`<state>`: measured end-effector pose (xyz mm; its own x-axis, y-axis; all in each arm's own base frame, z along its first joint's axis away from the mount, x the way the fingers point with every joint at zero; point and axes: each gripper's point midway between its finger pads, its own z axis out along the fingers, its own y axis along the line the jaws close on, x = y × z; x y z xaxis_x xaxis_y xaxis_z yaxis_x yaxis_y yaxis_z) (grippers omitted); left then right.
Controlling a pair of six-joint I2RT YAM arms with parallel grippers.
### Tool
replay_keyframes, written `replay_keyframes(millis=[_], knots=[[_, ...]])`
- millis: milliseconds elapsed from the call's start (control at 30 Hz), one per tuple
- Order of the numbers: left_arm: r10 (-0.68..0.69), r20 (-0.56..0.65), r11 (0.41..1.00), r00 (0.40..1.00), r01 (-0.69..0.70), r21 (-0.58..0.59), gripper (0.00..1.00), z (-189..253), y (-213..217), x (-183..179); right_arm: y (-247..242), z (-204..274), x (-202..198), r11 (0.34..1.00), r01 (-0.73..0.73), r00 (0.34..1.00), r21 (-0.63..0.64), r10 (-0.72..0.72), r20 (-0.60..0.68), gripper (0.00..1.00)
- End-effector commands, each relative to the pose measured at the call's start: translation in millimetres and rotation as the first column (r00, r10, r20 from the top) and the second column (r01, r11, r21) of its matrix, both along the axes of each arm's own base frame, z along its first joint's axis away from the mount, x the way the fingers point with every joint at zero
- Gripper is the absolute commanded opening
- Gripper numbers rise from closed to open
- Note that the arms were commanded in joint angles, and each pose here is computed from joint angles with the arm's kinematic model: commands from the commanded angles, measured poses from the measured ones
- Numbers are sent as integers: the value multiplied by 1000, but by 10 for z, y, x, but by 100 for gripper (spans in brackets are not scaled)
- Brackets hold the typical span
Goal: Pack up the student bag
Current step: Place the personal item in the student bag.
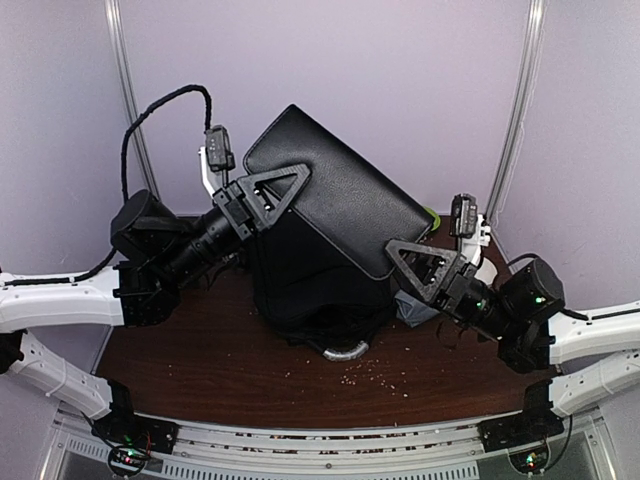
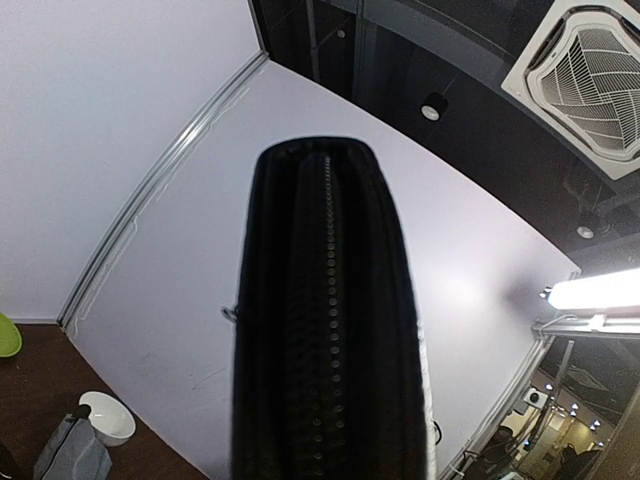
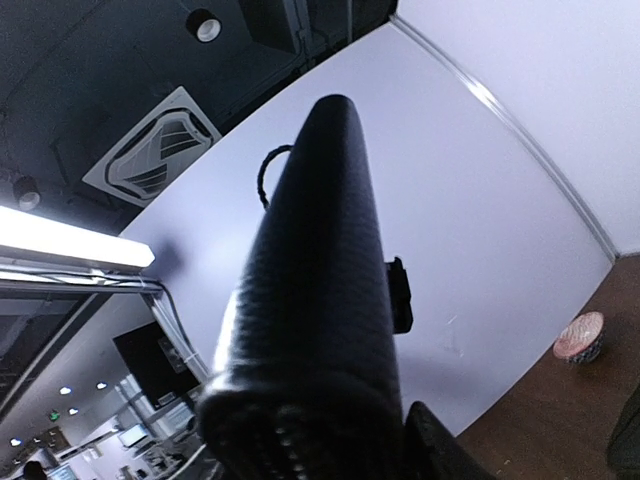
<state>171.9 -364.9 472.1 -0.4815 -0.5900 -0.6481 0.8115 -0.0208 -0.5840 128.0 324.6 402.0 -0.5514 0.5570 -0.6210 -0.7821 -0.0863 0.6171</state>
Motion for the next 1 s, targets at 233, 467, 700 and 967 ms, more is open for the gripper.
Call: replay_keyframes(millis=[233, 467, 700, 967], knots=[[16, 25, 1000, 1000, -16, 1, 48, 27, 43, -14, -58, 122, -31, 1000, -7, 1000, 17, 7, 27, 5], [254, -17, 906, 967, -232, 353, 98, -776, 403, 185, -297, -139, 140, 968, 177, 984, -179, -176, 23, 0], [474, 203, 519, 857, -458, 722, 98, -1515, 1146, 346, -814, -690, 326, 845, 370, 918, -385, -395, 15, 0], [137, 385, 106, 913, -400, 910, 98, -2283, 673, 350, -1288, -1198, 447, 703, 457, 827, -546, -561, -30, 0]])
